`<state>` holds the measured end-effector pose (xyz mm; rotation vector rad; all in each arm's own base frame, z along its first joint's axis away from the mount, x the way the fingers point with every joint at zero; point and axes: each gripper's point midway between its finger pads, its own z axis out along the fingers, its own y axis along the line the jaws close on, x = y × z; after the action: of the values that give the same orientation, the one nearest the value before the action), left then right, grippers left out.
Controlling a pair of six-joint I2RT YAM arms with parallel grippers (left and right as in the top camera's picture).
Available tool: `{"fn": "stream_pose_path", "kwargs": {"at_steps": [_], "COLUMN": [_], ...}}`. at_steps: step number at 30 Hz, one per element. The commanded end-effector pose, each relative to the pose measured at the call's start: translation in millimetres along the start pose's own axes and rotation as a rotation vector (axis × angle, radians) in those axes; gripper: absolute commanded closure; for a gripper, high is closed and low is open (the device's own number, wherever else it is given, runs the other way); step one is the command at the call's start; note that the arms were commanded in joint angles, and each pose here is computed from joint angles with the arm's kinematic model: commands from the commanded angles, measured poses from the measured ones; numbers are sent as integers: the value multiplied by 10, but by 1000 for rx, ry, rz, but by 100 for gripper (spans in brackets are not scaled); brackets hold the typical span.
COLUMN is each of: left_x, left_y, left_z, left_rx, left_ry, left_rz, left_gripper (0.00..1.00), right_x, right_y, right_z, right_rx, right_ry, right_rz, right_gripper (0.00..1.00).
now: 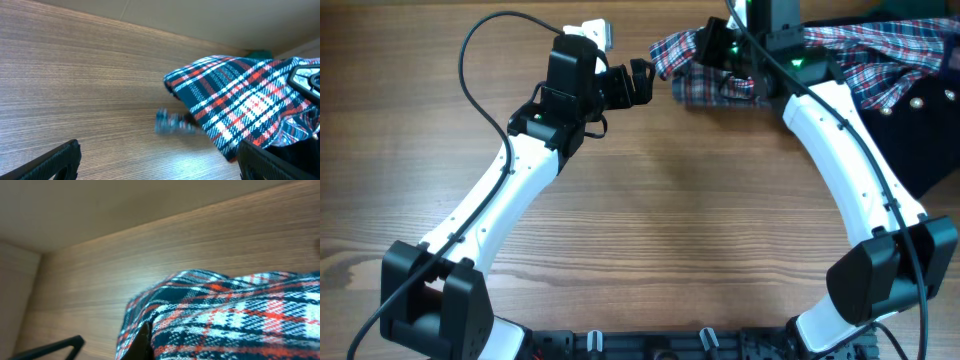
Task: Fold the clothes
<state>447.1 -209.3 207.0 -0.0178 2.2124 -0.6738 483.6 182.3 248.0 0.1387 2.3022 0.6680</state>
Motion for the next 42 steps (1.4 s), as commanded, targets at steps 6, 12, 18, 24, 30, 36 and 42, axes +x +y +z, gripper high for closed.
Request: {"fn": "stream_pose_path", "kwargs": {"at_steps": [6,12,18,24,30,36,42], "left_x": [-217,-373,-443,-455,-592,-595,-571], "left_y": [-4,85,-6,-13,-37,-46,-108], "left_z": [-151,-179,-190,-187,-209,-208,-194], "left_rx": [29,100,157,165,200,203,206], "left_ry": [-45,-42,-38,-35,-82,-82,-80], "left_rz": [-312,-723,-860,-944,-1005,-1028,-1039], "left_gripper": [0,0,0,0,44,44,96], "right_x": [-138,-98,-8,-15,39,48,105], "right_y": [365,537,754,897,998,1113,1183], "right_z": [-122,-109,-96,-108,-120,-148,-146], "right_rx": [-116,-151,-191,-235,-274,-325,-334], "right_ry": [-43,-42,-28,-36,-8,4,13], "right_rz": [78,108,143,163,178,171,154], "right_gripper": [96,96,96,96,96,96,96]}}
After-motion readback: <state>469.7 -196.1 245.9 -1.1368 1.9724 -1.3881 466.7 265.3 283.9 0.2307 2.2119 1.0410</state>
